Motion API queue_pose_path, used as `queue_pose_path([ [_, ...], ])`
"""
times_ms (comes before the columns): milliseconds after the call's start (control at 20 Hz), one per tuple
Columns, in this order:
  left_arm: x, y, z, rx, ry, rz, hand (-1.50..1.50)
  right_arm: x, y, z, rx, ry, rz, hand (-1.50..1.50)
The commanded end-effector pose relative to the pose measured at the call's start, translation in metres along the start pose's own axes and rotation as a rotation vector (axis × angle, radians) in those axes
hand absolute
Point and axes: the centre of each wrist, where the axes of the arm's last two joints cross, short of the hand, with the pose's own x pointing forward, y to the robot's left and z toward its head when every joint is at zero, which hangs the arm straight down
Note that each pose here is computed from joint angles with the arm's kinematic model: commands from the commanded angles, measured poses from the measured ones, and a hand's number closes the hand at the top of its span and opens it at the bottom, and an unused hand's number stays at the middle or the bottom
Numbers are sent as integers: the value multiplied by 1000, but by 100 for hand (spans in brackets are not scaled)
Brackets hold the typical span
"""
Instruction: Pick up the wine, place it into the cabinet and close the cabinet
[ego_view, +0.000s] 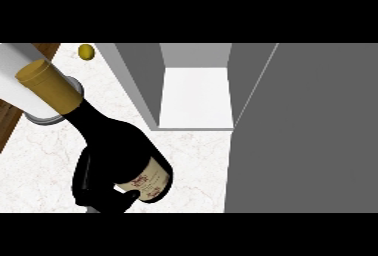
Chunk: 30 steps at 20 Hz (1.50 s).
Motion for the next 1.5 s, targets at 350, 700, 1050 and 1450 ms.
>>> queue_pose_path([
  [350,-13,-40,-57,10,-52,-73,150,2,2,-25,-14,-8,-7,-150],
  [700,-22,-61,-98,4,-26,-196,150,-6,5,-5,-19,-9,-3,-150],
  [1050,-49,-87,-93,5,0,-245,150,5,1,-1,-10,-18,14,-150],
  [1450,-92,-66,-75,55,33,-257,150,1,7,-4,5,-17,17,-150],
])
